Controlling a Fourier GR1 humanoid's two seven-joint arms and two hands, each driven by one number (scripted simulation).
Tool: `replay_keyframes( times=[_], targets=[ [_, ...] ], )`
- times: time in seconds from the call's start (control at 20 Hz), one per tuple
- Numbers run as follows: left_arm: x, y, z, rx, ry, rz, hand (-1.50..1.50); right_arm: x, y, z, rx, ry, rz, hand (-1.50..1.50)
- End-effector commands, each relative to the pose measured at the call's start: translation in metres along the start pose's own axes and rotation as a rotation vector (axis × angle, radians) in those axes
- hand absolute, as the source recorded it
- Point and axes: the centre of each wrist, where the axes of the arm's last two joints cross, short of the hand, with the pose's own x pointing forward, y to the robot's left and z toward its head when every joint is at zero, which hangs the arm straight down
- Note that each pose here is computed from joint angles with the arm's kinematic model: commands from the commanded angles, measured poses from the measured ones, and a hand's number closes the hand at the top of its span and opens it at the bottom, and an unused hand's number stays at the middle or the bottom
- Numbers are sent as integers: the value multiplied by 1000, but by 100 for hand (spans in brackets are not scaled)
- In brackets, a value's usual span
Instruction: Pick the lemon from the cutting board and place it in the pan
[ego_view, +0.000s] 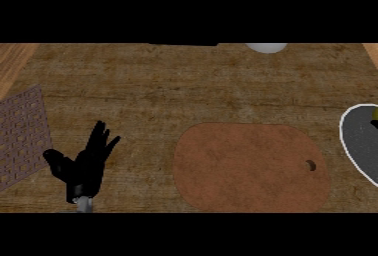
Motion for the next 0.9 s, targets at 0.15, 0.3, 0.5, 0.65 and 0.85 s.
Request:
replay_keyframes(
  times=[0.15, 0.3, 0.5, 0.65, 0.85],
  targets=[
    [-6, 4, 5, -8, 63, -15, 0, 10, 7, -6, -37, -79, -346, -150],
    [-12, 7, 6, 19, 63, -11, 0, -3, -6, -9, -72, -108, -566, -150],
    [-9, 9, 1, 29, 63, -5, 0, -29, -26, -13, -59, -81, -772, -150],
    [-3, 22, -1, 53, 70, -6, 0, -53, -41, -12, -14, -90, -917, -150],
    [-10, 6, 0, 60, 72, -7, 0, -88, -49, 0, 58, -119, -1005, -150]
  ],
)
